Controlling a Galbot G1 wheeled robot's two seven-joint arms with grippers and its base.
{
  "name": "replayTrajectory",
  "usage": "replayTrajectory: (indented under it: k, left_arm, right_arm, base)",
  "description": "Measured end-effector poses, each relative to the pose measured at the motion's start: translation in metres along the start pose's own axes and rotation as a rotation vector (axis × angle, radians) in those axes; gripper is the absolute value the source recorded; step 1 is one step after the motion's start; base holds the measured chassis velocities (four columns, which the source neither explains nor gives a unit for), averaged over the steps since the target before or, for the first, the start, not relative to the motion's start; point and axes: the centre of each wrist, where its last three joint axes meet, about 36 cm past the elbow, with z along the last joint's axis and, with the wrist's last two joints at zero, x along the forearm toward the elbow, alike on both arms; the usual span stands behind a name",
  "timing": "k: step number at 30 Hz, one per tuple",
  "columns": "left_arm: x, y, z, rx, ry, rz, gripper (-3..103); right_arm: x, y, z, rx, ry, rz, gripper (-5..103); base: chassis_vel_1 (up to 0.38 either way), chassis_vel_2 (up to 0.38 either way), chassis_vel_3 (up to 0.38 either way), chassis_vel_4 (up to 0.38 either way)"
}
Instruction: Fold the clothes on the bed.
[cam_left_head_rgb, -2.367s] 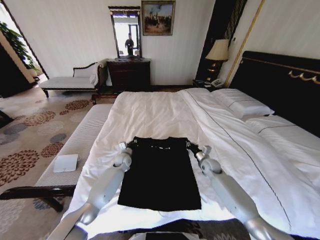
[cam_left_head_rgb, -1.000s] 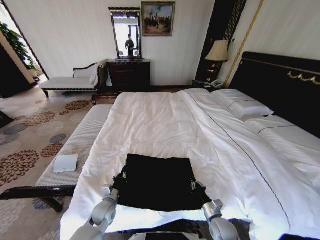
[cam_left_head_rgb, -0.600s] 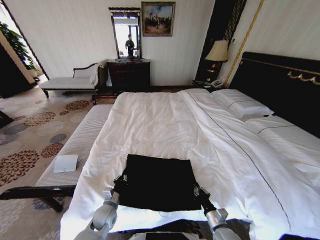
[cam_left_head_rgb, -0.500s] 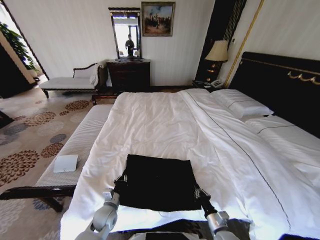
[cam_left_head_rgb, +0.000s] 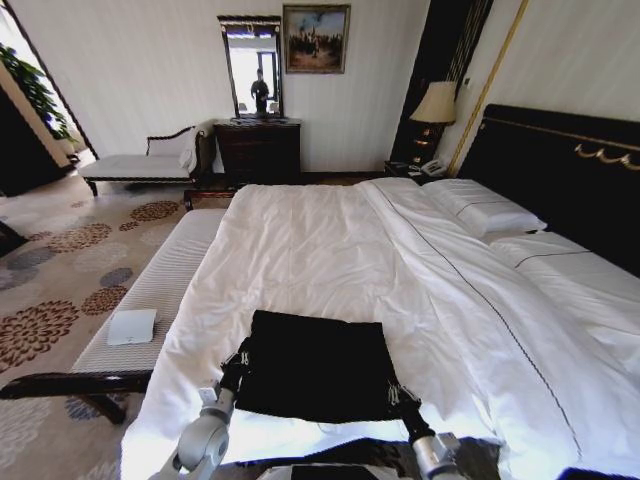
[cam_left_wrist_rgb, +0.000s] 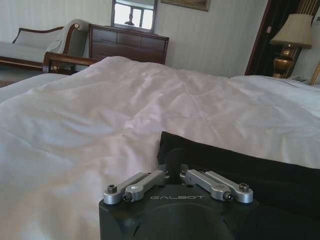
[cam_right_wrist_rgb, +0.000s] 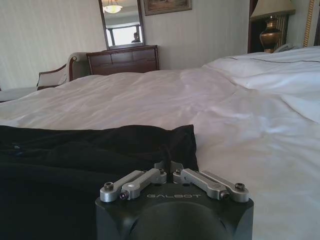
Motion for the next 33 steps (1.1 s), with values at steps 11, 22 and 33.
replayTrajectory:
  k: [11, 22, 33]
  left_arm:
    - [0.014, -0.003, 0.005, -0.027, 0.012, 0.008, 2]
    - [0.027, -0.002, 0.014, -0.032, 0.027, 0.005, 2]
    - [0.018, -0.002, 0.02, -0.039, 0.037, -0.012, 2]
  right_arm:
    - [0.005, -0.001, 0.006, 0.013, 0.012, -0.003, 1]
    - [0.008, 0.001, 0.014, 0.031, 0.019, -0.016, 1]
    - [0.012, 0.002, 0.011, 0.04, 0.018, -0.025, 1]
  base:
    - [0.0, 0.0, 0.0, 0.0]
    - [0.0, 0.0, 0.0, 0.0]
    - [0.0, 0.0, 0.0, 0.0]
